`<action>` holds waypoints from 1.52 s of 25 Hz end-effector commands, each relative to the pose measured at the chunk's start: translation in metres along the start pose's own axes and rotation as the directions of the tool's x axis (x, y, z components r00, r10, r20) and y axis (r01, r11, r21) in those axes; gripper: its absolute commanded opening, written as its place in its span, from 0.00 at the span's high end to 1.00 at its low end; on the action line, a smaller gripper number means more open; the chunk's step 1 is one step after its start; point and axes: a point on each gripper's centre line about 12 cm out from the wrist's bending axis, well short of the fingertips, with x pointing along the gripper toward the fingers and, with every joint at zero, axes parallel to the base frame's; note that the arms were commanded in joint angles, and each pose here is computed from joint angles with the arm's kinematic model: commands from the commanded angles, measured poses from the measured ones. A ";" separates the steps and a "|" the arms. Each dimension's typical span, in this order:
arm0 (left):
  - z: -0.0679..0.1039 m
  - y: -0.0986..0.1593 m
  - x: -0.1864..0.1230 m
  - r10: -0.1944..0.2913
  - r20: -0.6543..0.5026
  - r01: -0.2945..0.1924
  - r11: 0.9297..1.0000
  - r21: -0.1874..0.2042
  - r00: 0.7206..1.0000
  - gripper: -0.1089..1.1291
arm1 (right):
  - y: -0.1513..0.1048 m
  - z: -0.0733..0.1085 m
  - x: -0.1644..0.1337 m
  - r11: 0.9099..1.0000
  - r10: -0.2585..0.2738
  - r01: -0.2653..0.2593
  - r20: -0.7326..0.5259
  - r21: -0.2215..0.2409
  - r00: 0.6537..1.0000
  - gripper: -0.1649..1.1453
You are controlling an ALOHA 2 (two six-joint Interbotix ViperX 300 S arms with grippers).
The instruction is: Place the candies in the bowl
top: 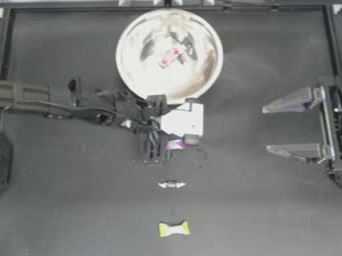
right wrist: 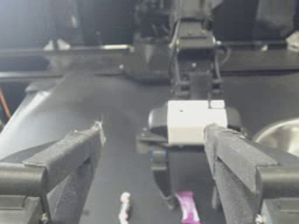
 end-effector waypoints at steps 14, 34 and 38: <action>0.012 -0.001 -0.010 -0.001 0.016 0.001 1.000 0.008 1.000 0.41 | 0.000 0.006 0.002 1.000 0.001 -0.001 0.015 0.005 1.000 0.13; 0.038 0.004 -0.050 0.007 0.067 -0.008 1.000 0.019 0.998 0.63 | 0.000 0.006 0.002 1.000 0.002 -0.002 0.018 0.005 1.000 0.13; 0.043 0.008 -0.071 0.021 0.111 -0.023 1.000 0.016 0.994 0.63 | 0.000 0.007 0.003 1.000 0.002 -0.002 0.020 0.005 1.000 0.13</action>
